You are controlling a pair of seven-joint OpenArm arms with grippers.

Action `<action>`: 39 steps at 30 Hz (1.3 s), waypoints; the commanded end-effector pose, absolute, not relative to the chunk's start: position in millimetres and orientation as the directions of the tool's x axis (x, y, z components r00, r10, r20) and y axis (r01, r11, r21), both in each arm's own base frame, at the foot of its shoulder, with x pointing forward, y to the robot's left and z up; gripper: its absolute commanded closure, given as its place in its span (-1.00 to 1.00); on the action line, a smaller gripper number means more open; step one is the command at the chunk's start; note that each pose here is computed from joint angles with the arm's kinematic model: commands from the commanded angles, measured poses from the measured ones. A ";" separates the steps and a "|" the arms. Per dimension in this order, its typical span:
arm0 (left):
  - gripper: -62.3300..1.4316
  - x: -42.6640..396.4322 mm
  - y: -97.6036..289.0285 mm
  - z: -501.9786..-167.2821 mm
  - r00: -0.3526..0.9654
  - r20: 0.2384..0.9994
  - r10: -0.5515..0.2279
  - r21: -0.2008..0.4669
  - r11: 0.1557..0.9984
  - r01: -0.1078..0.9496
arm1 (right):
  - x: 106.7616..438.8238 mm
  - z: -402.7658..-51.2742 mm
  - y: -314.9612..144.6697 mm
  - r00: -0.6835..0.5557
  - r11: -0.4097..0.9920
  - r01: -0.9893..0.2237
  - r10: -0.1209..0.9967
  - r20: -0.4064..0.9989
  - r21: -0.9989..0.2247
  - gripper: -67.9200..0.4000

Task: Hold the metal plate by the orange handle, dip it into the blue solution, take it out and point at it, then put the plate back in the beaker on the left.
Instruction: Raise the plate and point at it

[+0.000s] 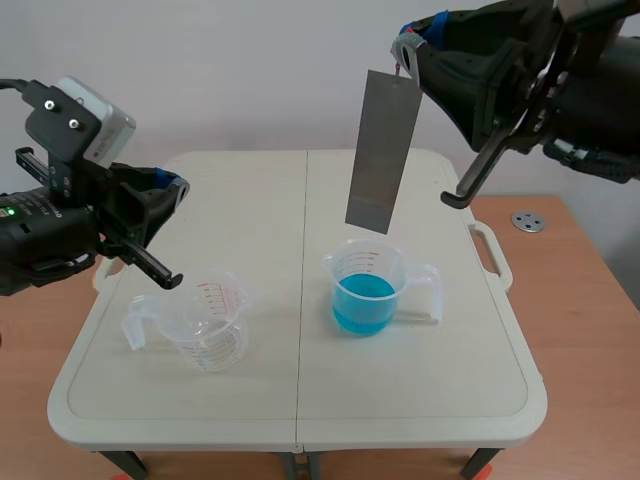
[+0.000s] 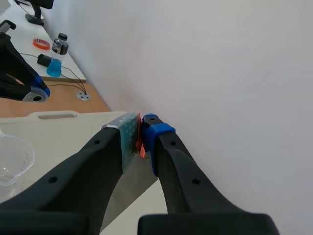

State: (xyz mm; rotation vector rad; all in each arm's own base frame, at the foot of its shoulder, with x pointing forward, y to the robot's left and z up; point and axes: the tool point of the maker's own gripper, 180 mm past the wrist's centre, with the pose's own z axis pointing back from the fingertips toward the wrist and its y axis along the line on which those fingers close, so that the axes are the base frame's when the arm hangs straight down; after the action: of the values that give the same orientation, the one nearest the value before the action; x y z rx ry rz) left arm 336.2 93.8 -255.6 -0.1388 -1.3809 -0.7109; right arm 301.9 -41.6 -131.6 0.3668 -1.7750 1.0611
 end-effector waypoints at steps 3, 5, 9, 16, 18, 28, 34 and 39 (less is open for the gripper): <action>0.80 344.7 84.0 -250.0 -0.012 0.929 -0.370 0.315 0.774 0.550 | 299.2 -116.5 -42.1 -0.497 0.568 -0.644 0.200 0.844 -0.513 0.96; 0.80 348.6 78.4 -251.6 -0.015 0.929 -0.369 0.314 0.768 0.559 | 299.5 -116.3 -42.8 -0.497 0.569 -0.642 0.201 0.844 -0.514 0.96; 0.80 355.1 66.1 -257.4 -0.017 0.925 -0.380 0.318 0.750 0.581 | 299.7 -116.1 -43.2 -0.497 0.570 -0.641 0.202 0.844 -0.514 0.96; 0.80 361.1 42.5 -264.8 -0.015 0.925 -0.380 0.309 0.727 0.613 | 300.4 -117.2 -43.4 -0.493 0.570 -0.641 0.208 0.845 -0.514 0.96; 0.80 362.5 36.0 -263.4 -0.025 0.925 -0.379 0.312 0.720 0.620 | 300.4 -117.2 -43.4 -0.493 0.570 -0.641 0.208 0.845 -0.514 0.96; 0.80 355.1 -2.2 -249.8 -0.082 0.938 -0.337 0.291 0.633 0.717 | 300.5 -117.4 -43.5 -0.492 0.570 -0.641 0.209 0.845 -0.514 0.96; 0.80 348.9 -17.4 -245.8 -0.102 0.940 -0.324 0.284 0.582 0.762 | 301.2 -118.6 -43.8 -0.487 0.570 -0.641 0.215 0.846 -0.514 0.96; 0.80 340.0 -29.4 -246.4 -0.118 0.938 -0.327 0.283 0.519 0.807 | 301.3 -118.9 -43.9 -0.486 0.570 -0.641 0.217 0.847 -0.514 0.96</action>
State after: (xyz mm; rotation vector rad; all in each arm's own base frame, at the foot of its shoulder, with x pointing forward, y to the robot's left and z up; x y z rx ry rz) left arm 339.9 -20.4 -261.0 -0.4306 -1.3274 -1.0067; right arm 303.0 -42.2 -132.1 0.3477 -1.7621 1.0663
